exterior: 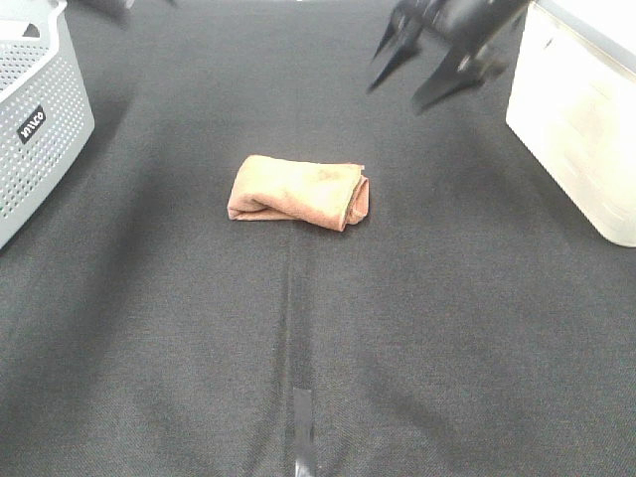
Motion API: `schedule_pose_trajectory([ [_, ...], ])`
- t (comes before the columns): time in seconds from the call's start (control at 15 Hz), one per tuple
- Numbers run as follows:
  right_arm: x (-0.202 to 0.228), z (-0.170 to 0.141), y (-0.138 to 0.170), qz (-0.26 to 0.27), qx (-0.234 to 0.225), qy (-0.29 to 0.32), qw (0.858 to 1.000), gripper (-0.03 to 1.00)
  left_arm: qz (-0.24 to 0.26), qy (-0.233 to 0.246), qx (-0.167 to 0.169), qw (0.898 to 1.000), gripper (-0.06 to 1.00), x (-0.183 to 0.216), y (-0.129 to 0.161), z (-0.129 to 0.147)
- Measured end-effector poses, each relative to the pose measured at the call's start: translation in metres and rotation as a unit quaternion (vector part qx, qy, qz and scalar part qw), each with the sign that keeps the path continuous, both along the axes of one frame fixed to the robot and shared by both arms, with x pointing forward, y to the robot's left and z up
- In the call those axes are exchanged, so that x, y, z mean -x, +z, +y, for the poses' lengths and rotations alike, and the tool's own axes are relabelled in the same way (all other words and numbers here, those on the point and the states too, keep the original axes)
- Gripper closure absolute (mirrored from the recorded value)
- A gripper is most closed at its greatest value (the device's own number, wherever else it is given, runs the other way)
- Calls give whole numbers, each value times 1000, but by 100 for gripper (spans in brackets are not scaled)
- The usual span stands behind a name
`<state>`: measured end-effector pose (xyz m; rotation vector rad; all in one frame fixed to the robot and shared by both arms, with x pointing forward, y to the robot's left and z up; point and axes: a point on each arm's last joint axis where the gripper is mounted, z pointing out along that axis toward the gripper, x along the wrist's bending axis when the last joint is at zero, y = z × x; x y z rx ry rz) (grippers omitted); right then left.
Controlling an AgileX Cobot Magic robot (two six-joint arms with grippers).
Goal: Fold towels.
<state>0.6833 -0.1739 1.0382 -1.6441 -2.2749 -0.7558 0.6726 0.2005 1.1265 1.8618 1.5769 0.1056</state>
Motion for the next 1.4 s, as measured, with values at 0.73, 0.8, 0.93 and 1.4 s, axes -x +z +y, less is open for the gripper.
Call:
schedule_pose_trajectory([
  [0.73, 155, -45, 93, -52, 95, -38, 993, 24, -34, 5, -157, 987, 29, 156, 62, 14],
  [0.8, 177, -50, 100, -62, 96, -44, 992, 24, -26, 4, -161, 987, 29, 181, 56, 22],
  [0.93, 222, -60, 103, -73, 100, -54, 991, 24, -19, 4, -164, 986, 29, 231, 42, 38],
  [1.4, 375, -92, 70, -168, 111, -70, 977, 24, -144, 24, -127, 981, 29, 402, -11, 90],
])
